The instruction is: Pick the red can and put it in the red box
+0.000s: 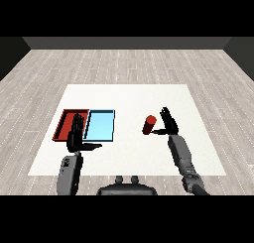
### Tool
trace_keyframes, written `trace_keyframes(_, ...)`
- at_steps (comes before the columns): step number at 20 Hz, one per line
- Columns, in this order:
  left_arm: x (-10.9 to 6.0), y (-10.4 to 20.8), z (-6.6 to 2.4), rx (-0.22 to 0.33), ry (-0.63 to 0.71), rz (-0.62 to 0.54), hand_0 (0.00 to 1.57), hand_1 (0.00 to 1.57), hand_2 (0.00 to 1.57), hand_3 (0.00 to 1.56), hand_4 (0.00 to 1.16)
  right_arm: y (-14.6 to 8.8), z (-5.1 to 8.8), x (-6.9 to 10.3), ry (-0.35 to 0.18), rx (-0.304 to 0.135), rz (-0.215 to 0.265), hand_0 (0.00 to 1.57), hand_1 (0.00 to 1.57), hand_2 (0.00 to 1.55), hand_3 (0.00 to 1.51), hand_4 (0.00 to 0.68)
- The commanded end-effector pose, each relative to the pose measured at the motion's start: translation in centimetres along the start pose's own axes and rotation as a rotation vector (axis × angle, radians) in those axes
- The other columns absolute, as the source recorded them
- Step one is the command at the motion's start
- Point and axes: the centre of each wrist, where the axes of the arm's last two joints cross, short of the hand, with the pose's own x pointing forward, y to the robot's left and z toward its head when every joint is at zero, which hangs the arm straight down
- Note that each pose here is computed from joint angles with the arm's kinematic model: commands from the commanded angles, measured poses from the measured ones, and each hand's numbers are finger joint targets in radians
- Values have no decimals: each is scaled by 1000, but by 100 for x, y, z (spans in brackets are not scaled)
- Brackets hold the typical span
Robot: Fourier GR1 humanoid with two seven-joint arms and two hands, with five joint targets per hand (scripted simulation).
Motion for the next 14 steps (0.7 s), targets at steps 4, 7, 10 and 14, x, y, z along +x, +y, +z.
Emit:
trace_keyframes(4, -30, 32, 68, 0, 11, 26, 0, 0, 0, 0, 0, 61, 86, -189, 30, -14, -29, 0, 0, 0, 0, 0)
trace_keyframes(7, 21, -77, -13, 4, 12, -6, 0, 0, 0, 0, 0, 103, 210, -188, 54, -4, -45, 0, 0, 0, 0, 0)
trace_keyframes(10, -116, -103, -25, 2, 4, -11, 0, 0, 0, 0, 0, 214, -195, -116, 46, 12, -43, 0, 0, 0, 0, 0)
trace_keyframes(14, 149, 79, -123, -2, 7, -4, 0, 0, 0, 0, 0, 88, 51, -316, 50, 3, -71, 0, 0, 0, 0, 0)
